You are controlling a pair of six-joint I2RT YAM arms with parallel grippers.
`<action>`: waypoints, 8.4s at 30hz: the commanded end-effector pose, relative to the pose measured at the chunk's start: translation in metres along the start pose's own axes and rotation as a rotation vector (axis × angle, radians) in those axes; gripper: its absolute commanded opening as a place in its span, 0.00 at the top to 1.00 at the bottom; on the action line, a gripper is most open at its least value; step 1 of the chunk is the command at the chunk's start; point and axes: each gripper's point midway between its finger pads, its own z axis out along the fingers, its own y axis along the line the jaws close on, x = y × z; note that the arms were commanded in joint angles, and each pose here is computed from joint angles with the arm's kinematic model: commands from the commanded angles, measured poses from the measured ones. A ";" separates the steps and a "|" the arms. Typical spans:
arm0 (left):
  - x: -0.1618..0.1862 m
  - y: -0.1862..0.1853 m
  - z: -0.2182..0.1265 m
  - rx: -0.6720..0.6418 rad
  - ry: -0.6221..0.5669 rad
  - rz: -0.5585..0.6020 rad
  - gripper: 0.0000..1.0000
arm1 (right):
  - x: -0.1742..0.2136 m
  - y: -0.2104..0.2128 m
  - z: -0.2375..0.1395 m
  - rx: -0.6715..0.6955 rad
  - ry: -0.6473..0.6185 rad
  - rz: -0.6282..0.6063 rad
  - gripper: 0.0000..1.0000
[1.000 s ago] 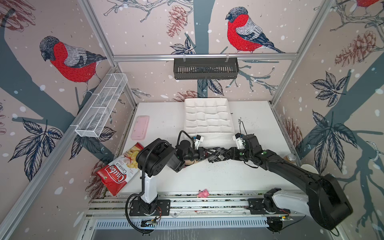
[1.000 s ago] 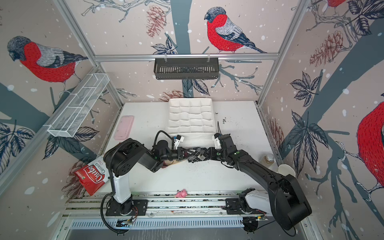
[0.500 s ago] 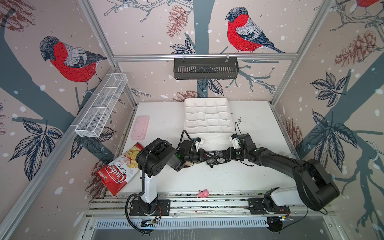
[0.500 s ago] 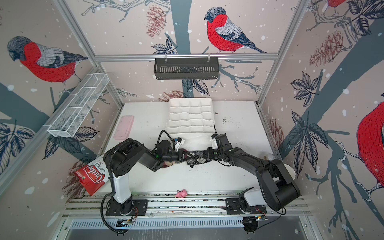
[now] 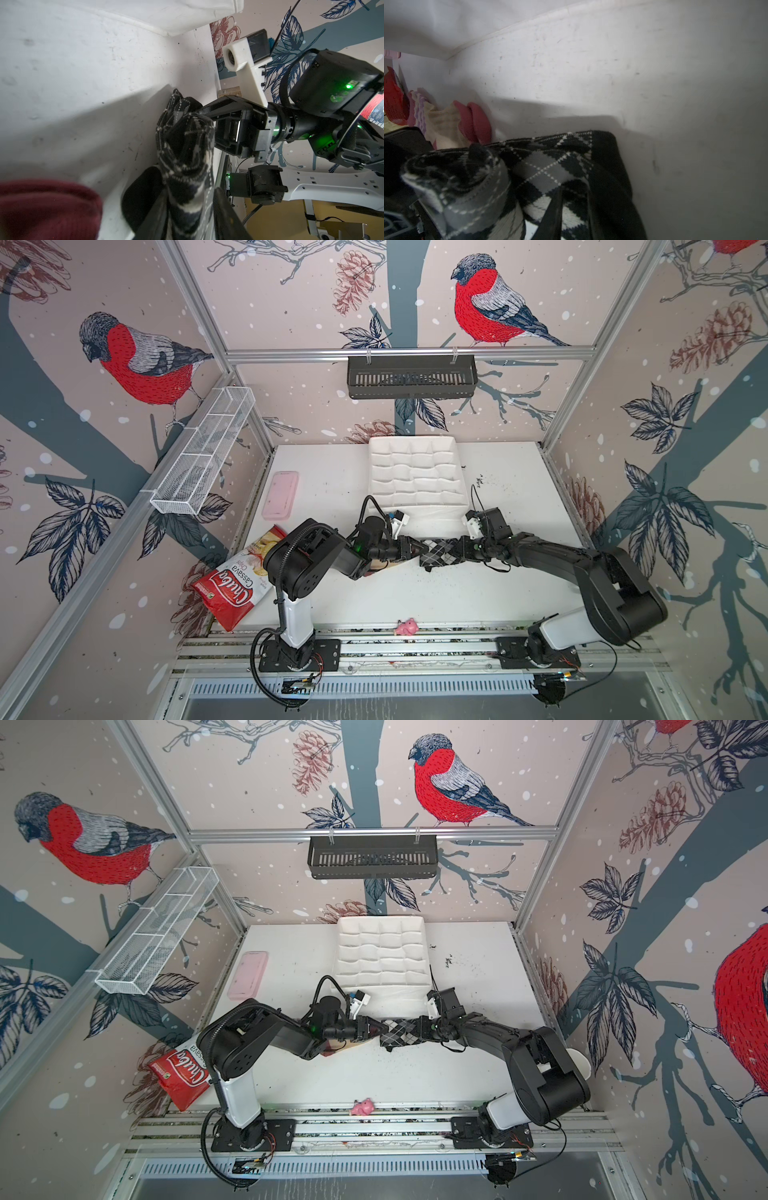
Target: Roll the socks
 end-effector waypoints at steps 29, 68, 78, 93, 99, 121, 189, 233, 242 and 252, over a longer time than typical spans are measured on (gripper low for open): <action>-0.037 0.011 0.016 -0.315 0.034 0.247 0.75 | -0.034 0.036 -0.067 -0.220 -0.178 0.148 0.48; -0.042 -0.002 0.052 -0.363 0.083 0.373 0.78 | -0.021 0.019 -0.034 -0.292 -0.097 0.294 0.44; -0.032 0.007 0.058 -0.353 0.111 0.348 0.80 | -0.024 0.028 -0.023 -0.335 -0.077 0.287 0.51; -0.016 0.014 0.029 -0.391 0.085 0.307 0.80 | -0.017 0.063 -0.017 -0.425 -0.040 0.215 0.83; -0.016 0.020 0.008 -0.408 0.044 0.280 0.79 | -0.006 0.073 -0.017 -0.451 -0.012 0.192 0.92; 0.003 0.009 -0.011 -0.401 0.065 0.272 0.74 | 0.048 0.043 0.019 -0.176 0.112 0.102 0.95; 0.032 -0.032 0.048 -0.298 0.194 0.337 0.80 | 0.060 0.013 0.020 0.058 0.181 -0.035 0.66; 0.049 -0.003 -0.038 -0.435 0.125 0.254 0.84 | 0.046 0.074 0.001 -0.149 0.144 -0.122 0.97; 0.039 0.000 -0.025 -0.408 0.118 0.261 0.83 | 0.029 0.095 -0.035 -0.172 0.044 -0.150 0.98; 0.028 -0.019 0.022 -0.266 0.139 0.291 0.83 | 0.010 0.083 -0.065 -0.047 -0.038 -0.184 0.98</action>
